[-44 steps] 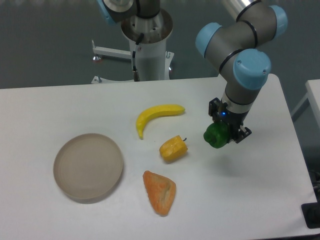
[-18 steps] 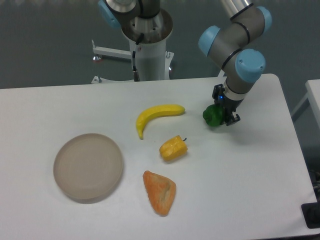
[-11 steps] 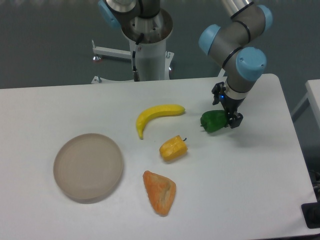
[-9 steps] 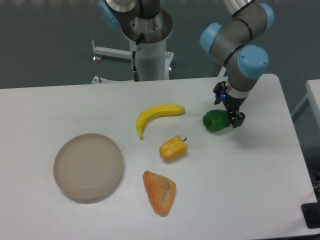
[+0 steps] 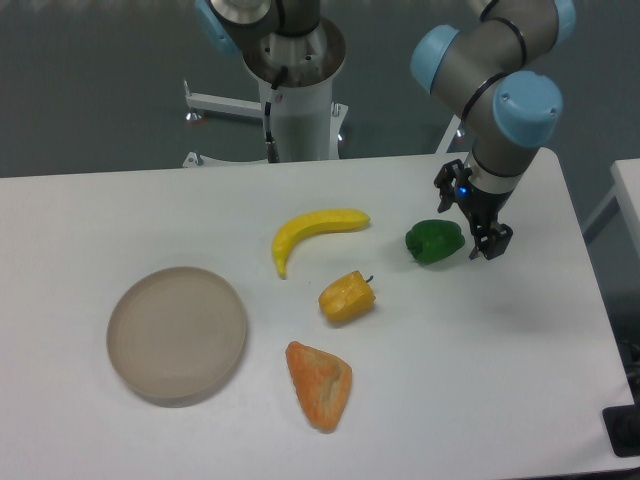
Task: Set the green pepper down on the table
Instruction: 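Open the gripper to release the green pepper and lift away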
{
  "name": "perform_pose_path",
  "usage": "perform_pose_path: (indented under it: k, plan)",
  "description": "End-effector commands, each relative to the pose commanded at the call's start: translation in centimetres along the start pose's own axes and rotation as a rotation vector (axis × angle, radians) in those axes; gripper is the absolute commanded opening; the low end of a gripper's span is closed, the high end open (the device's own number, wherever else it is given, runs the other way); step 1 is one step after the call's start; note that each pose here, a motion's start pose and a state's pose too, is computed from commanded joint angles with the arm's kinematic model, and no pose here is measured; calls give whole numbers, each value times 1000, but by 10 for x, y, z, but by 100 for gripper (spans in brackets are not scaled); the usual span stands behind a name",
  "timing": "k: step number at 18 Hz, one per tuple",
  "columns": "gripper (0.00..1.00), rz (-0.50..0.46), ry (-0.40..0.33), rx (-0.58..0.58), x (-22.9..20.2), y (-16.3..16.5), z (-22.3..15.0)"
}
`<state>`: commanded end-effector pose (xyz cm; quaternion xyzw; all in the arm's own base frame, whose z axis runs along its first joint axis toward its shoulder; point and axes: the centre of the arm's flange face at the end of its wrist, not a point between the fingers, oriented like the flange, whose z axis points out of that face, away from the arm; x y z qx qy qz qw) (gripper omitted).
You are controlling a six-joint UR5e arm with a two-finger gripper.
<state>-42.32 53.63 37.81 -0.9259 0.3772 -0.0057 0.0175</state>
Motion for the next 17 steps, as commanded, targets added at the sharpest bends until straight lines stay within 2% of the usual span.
perform_pose_path:
  k: [2,5,7,17]
  plan:
    - [100,-8,-9,-2,-6,-35,2]
    - [100,-55,-17,-1,-15,-45,3]
    - [100,-50,-23,2,-17,-59,2]
    - [100,-49,-18,15,-18,-62,5]
